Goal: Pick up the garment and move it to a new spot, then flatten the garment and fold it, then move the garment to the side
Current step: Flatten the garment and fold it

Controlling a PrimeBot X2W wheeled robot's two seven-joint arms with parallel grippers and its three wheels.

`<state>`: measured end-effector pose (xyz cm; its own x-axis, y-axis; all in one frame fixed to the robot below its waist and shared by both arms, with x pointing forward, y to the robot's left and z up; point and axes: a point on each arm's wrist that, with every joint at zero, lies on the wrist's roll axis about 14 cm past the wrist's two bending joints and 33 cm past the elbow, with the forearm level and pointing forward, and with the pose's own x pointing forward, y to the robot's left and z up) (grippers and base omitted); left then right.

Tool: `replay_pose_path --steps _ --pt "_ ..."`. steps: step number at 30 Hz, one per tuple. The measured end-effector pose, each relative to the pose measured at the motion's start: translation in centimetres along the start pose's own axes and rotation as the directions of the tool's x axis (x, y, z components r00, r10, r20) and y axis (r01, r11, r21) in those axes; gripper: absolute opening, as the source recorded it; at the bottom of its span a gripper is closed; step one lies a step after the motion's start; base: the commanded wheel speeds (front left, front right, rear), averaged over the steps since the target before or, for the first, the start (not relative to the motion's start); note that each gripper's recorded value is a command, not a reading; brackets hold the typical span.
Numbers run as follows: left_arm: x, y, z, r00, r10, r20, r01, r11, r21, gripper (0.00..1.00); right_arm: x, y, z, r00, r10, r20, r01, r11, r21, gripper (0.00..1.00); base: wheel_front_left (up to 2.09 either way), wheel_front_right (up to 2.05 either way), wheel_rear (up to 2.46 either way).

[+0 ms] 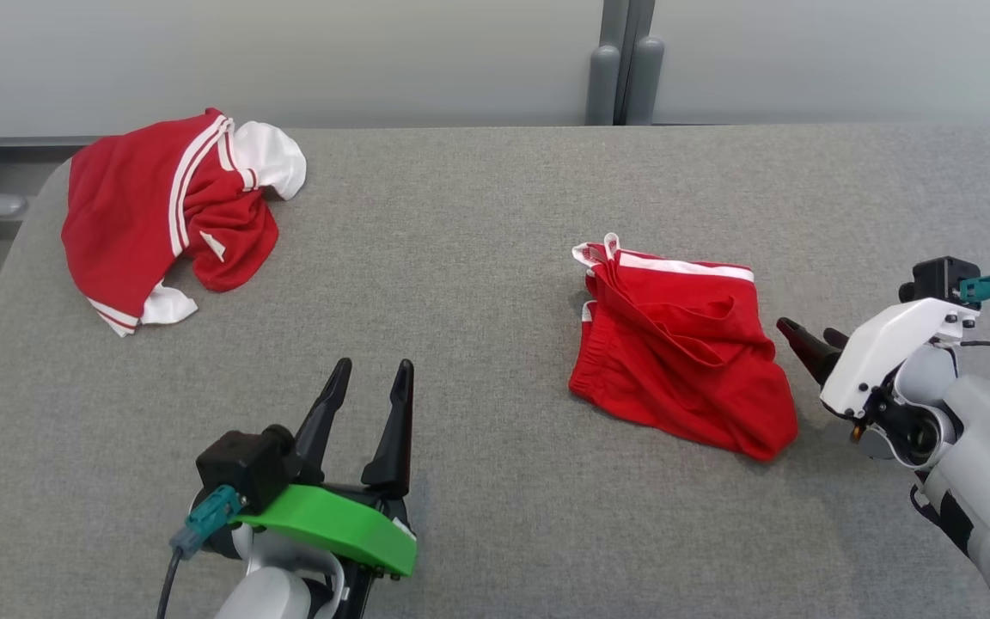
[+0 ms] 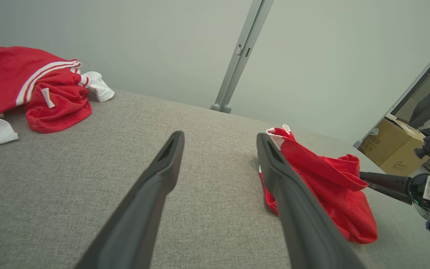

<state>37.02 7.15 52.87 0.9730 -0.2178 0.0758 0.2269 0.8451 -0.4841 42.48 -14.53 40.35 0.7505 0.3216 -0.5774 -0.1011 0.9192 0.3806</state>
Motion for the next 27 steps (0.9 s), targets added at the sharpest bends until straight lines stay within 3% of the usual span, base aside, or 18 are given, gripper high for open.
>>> replay_pose_path --steps 5,19,27 --pt "0.0 0.4 -0.5 1.000 0.012 -0.016 -0.012 1.000 0.000 1.00 0.6 -0.5 -1.1 1.000 -0.009 -0.021 0.010 0.998 0.055 1.00 0.00 0.00 0.00" --pt "-0.7 2.8 -0.6 0.996 0.085 -0.026 -0.085 0.996 0.011 1.00 3.3 2.6 -2.8 0.996 0.063 -0.066 -0.052 0.986 0.158 1.00 0.00 0.00 0.00" --pt "-0.8 3.2 -0.5 0.995 0.092 -0.027 -0.092 0.996 0.021 1.00 3.4 1.6 -3.1 0.997 0.037 -0.073 -0.024 0.985 0.174 1.00 0.00 0.00 0.00"
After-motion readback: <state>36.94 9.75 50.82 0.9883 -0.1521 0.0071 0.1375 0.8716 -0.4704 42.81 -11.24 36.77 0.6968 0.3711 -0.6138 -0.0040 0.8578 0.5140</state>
